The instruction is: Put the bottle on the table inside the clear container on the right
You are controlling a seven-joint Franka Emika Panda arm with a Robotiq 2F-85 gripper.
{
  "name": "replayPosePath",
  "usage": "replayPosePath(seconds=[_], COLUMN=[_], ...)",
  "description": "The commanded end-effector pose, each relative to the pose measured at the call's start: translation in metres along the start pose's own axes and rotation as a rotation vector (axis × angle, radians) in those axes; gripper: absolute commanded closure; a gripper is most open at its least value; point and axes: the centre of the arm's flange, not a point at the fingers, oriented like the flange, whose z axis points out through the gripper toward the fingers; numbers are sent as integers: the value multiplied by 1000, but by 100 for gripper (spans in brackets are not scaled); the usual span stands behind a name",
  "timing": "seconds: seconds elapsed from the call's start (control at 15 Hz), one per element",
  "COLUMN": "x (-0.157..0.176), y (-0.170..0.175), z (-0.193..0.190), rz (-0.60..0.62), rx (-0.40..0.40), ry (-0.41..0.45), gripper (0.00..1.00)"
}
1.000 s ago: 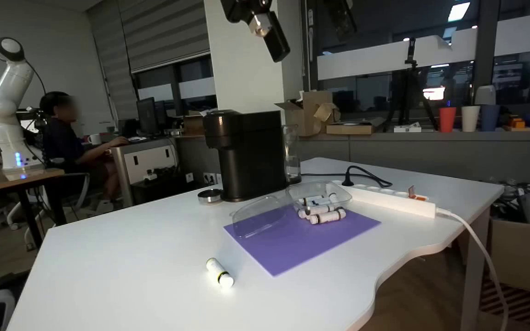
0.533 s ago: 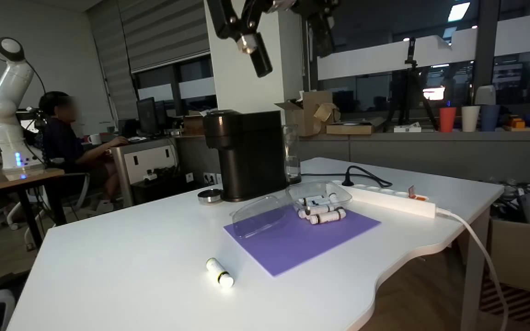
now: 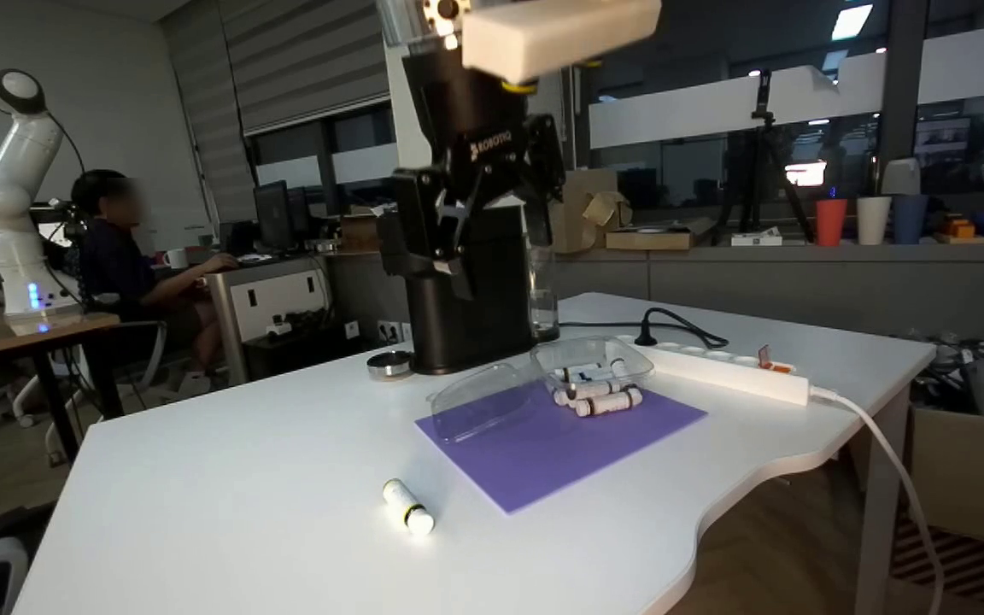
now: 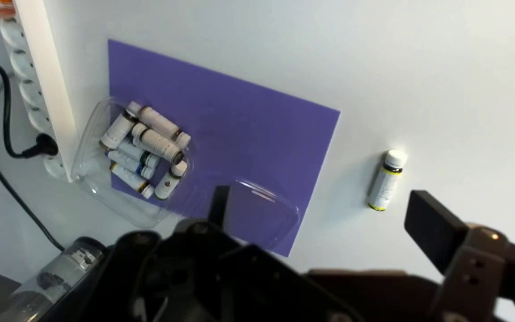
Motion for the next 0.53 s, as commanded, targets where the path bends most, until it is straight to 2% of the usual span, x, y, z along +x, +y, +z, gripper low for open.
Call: replayPosePath(seconds=[0.0, 0.2, 0.27, 0.47], x=[17, 21, 2, 8], y=[-15, -28, -12, -21], z=[58, 82, 53, 74], rz=[-49, -73, -97, -101], rx=[-96, -115, -101, -90], ry=[76, 65, 67, 49], gripper=[0, 0, 0, 0])
